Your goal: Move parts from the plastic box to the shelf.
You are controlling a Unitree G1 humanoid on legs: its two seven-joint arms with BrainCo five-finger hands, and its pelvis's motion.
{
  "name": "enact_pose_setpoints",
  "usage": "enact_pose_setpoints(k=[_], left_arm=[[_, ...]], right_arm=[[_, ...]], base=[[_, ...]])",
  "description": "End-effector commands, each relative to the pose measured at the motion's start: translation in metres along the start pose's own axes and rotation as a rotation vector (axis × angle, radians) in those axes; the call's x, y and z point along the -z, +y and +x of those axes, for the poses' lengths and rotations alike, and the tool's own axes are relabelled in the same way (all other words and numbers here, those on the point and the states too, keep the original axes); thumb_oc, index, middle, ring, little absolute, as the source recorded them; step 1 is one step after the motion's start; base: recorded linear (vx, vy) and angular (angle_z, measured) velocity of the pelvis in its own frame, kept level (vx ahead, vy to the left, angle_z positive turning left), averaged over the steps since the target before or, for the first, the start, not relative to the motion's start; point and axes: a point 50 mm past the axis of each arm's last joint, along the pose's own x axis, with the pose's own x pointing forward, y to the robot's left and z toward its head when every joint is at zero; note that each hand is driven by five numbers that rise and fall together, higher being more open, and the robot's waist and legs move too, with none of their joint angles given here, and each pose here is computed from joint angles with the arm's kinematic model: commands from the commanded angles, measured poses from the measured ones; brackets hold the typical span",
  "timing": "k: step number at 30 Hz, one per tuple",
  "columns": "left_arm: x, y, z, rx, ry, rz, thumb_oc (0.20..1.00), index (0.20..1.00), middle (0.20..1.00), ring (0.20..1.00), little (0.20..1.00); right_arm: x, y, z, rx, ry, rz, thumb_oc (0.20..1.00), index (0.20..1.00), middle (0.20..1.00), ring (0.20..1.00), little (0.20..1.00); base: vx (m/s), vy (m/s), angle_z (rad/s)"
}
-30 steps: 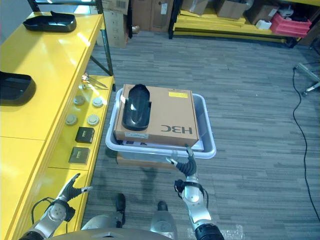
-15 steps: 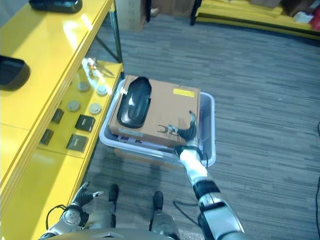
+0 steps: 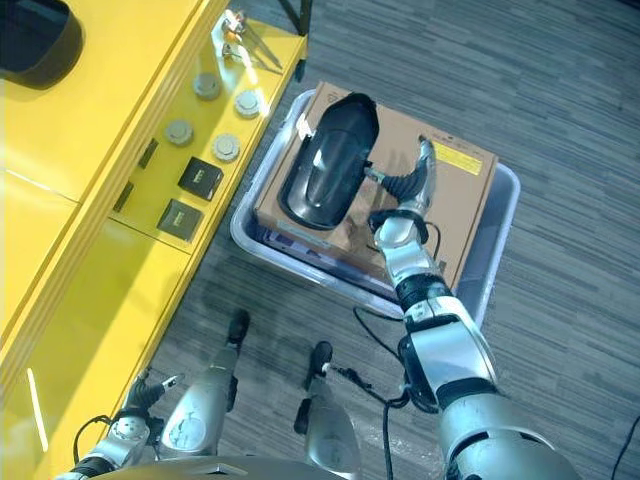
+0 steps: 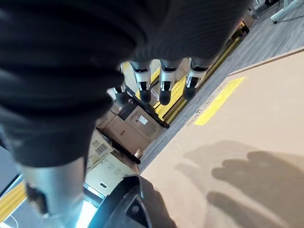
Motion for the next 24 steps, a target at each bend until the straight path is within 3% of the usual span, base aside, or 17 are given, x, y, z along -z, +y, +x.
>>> enact_pose_setpoints(k=[1,7,14,15,16,24], left_arm=[[-0.013,-0.015,-0.001,0.031,-0.033,-0.003,1.0,1.0,1.0,1.0,1.0],[-0.044,-0.022,0.003,0.074,-0.122,-0.041,1.0,1.0,1.0,1.0,1.0],[-0.056,-0.021,0.006,0.088,-0.152,-0.041,1.0,1.0,1.0,1.0,1.0],[-0.056,-0.02,0.006,0.093,-0.152,-0.04,1.0,1.0,1.0,1.0,1.0],[-0.056,-0.02,0.006,0.1,-0.154,-0.034,1.0,1.0,1.0,1.0,1.0],[-0.055,-0.017,0.008,0.092,-0.145,-0.045,1.0,1.0,1.0,1.0,1.0]], right_arm=[[0.008,-0.016,0.008,0.067,0.024,-0.063,1.0,1.0,1.0,1.0,1.0],[0.041,-0.009,0.004,-0.063,0.231,-0.162,1.0,1.0,1.0,1.0,1.0],[0.064,-0.006,-0.007,-0.165,0.332,-0.23,1.0,1.0,1.0,1.0,1.0],[0.068,-0.005,-0.009,-0.205,0.346,-0.284,0.718,0.718,0.718,0.718,0.718],[0.069,-0.006,-0.009,-0.225,0.351,-0.306,0.209,0.209,0.209,0.209,0.209],[0.073,-0.008,-0.011,-0.22,0.355,-0.346,0.2,0.2,0.2,0.2,0.2]], base=[[0.02,0.029,0.12],[0.01,0.011,0.12],[0.01,-0.003,0.13],[0.03,-0.015,0.09],[0.02,-0.013,0.12],[0.0,0.001,0.06]])
